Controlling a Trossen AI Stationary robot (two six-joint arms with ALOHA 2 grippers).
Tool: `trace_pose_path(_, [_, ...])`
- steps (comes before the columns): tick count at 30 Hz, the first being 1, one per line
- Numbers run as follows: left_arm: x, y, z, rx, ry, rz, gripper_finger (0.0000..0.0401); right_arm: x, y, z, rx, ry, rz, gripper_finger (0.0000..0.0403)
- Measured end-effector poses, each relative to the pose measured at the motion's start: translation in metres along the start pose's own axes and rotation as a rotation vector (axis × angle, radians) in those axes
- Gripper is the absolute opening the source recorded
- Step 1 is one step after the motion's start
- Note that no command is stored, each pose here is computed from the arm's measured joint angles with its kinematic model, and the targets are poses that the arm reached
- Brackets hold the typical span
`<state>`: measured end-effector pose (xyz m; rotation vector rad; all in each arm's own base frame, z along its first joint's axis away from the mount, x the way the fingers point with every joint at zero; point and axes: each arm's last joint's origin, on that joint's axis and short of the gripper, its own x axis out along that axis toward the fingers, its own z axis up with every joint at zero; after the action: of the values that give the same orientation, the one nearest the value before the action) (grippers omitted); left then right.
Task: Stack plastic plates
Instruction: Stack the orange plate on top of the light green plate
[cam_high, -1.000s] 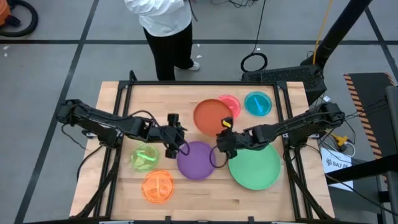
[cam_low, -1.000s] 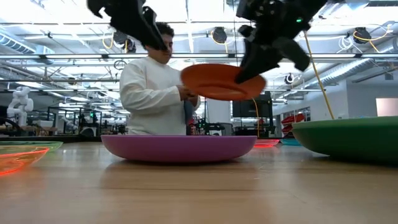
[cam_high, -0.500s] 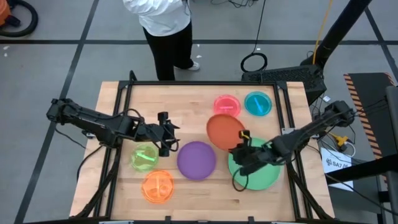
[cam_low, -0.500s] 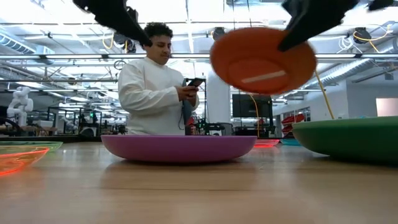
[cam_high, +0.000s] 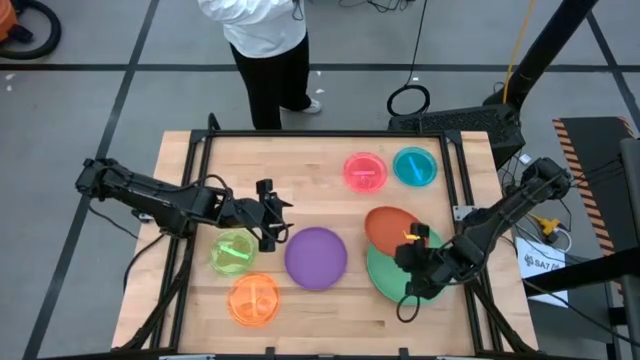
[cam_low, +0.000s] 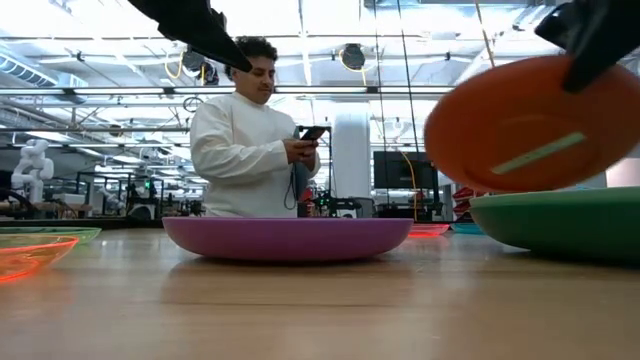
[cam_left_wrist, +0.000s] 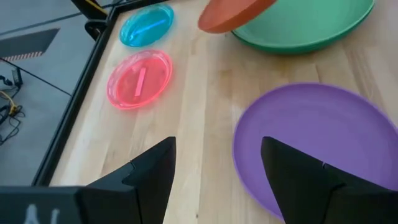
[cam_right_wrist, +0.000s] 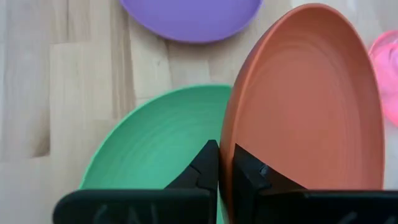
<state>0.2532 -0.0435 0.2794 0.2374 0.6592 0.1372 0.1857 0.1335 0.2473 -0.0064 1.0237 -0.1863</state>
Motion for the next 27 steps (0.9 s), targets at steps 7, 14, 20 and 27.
trace_pose_path(7, [0.0,0.0,0.0,0.001,-0.001,0.001,0.0241,-0.005,0.005,-0.012,0.105,0.084,0.024,0.0008])
trace_pose_path(14, [0.0,0.0,0.0,0.002,-0.001,0.001,0.0241,-0.007,0.008,-0.015,0.141,0.083,0.034,0.0014])
trace_pose_path(20, [0.0,0.0,0.0,0.002,-0.001,0.001,0.0241,-0.007,0.01,-0.013,0.184,0.075,0.052,0.0038])
trace_pose_path(27, [0.0,0.0,0.0,0.003,-0.001,0.001,0.0241,-0.007,0.011,-0.013,0.216,0.081,0.073,0.0059])
